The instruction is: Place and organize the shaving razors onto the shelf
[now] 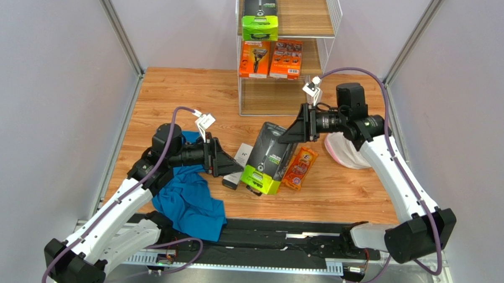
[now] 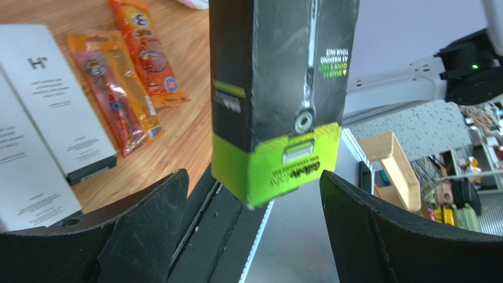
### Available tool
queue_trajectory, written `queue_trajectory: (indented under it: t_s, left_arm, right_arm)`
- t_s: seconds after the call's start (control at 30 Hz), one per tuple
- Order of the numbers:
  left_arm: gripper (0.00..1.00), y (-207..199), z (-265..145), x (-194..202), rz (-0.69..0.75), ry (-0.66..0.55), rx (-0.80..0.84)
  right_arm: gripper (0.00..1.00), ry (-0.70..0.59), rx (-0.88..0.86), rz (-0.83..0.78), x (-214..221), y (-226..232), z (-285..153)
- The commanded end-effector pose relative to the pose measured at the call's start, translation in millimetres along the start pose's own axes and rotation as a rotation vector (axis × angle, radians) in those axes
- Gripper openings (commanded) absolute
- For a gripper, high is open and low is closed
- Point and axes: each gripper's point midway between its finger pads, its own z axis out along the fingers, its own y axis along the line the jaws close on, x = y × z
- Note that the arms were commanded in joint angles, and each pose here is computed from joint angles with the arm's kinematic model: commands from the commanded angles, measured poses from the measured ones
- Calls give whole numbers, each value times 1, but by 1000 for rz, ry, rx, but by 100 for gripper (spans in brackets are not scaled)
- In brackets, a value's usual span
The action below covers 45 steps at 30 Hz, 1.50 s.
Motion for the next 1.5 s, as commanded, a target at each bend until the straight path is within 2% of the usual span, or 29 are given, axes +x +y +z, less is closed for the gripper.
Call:
queue_trajectory:
  t_s: [0.0,0.27,0.6,0.9,1.13,1.23,1.27,1.33,1.37,1.47]
  left_arm:
    - [91,-30,-3,-6,100,-12,166]
    - [94,-60,-7,-5,134,-10,377]
    - [97,-66,-11,2,118,34,421]
    - [97,-82,-24,13,165,79,483]
    - [89,-90,-26,22,176,121,522]
    - [79,-93,-26,25,181,135,536]
    - [70,-92,-26,26,180,139,538]
    - [59,-93,-26,27,179,145,543]
    - [47,-94,-26,28,181,147,545]
    - [28,-95,-26,28,181,147,545]
  right_arm:
    - [0,24,-184,-98,14,56,-9]
    - [0,112,-296,-143,41,91,-2]
    - [0,183,-350,-183,49,112,17]
    - [0,255,-390,-208,53,129,36]
    - [0,302,-408,-215,58,138,49]
    - [0,311,-408,-217,59,140,54]
    - [0,309,-405,-219,58,140,55]
    - [0,316,-402,-216,60,141,57]
    - [0,318,-397,-214,61,140,59]
    - [2,320,-380,-214,62,138,64]
